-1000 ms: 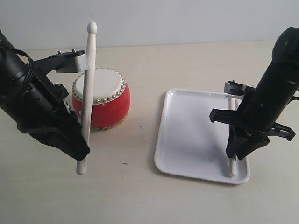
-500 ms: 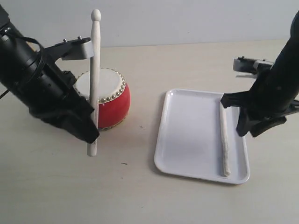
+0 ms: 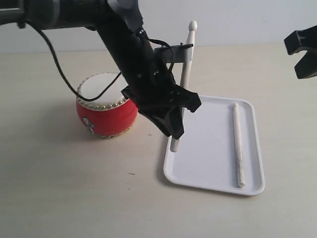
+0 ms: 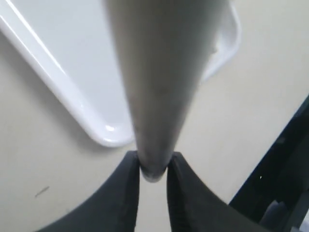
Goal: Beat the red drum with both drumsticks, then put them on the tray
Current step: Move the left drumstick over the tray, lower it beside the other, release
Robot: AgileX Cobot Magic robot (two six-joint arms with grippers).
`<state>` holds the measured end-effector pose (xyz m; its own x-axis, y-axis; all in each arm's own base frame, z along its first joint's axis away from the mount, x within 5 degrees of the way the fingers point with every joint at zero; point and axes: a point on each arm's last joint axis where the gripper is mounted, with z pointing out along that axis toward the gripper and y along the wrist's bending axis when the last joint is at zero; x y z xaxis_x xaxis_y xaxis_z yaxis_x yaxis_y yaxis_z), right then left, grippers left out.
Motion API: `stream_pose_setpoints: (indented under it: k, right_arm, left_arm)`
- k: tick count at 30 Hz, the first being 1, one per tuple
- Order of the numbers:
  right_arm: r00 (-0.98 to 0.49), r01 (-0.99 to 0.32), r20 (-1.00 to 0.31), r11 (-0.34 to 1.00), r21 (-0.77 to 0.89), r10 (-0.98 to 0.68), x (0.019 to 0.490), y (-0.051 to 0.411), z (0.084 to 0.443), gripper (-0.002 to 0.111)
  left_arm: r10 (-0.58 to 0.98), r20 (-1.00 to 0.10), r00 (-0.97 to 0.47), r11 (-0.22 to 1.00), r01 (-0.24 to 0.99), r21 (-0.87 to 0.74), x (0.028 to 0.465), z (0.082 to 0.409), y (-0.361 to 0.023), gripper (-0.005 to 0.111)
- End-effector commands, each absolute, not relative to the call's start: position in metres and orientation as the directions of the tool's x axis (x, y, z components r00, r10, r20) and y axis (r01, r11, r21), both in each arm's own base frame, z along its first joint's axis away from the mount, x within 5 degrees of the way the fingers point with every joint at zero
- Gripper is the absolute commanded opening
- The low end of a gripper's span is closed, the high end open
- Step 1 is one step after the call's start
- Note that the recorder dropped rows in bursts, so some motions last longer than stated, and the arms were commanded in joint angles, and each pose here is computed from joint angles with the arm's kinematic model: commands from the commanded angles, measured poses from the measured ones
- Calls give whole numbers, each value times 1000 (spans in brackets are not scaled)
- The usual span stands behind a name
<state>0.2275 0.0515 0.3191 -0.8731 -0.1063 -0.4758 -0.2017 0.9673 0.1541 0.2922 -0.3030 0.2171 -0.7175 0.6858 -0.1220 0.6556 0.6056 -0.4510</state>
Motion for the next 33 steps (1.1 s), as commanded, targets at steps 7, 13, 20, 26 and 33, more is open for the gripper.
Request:
stream_pose_setpoints:
  k: [7, 13, 20, 26, 33]
  right_arm:
    - [-837, -216, -537, 965, 149, -104, 209, 47, 339, 0]
    - [-838, -215, -537, 963, 164, -96, 208, 49, 340, 0]
    - [-839, -216, -535, 963, 163, -97, 208, 49, 340, 0]
    - [-842, -216, -530, 963, 164, -98, 208, 49, 339, 0]
    - [-843, -216, -529, 963, 164, -99, 208, 49, 339, 0]
  left_arm:
    - [669, -47, -742, 616, 589, -524, 290, 187, -339, 0]
    - [709, 2, -705, 602, 605, -522, 276, 163, -353, 0]
    - [709, 40, -704, 617, 592, -519, 278, 144, -355, 0]
    - [709, 36, -704, 615, 594, -519, 281, 141, -358, 0]
    - [723, -16, -690, 600, 640, -480, 289, 150, -361, 0]
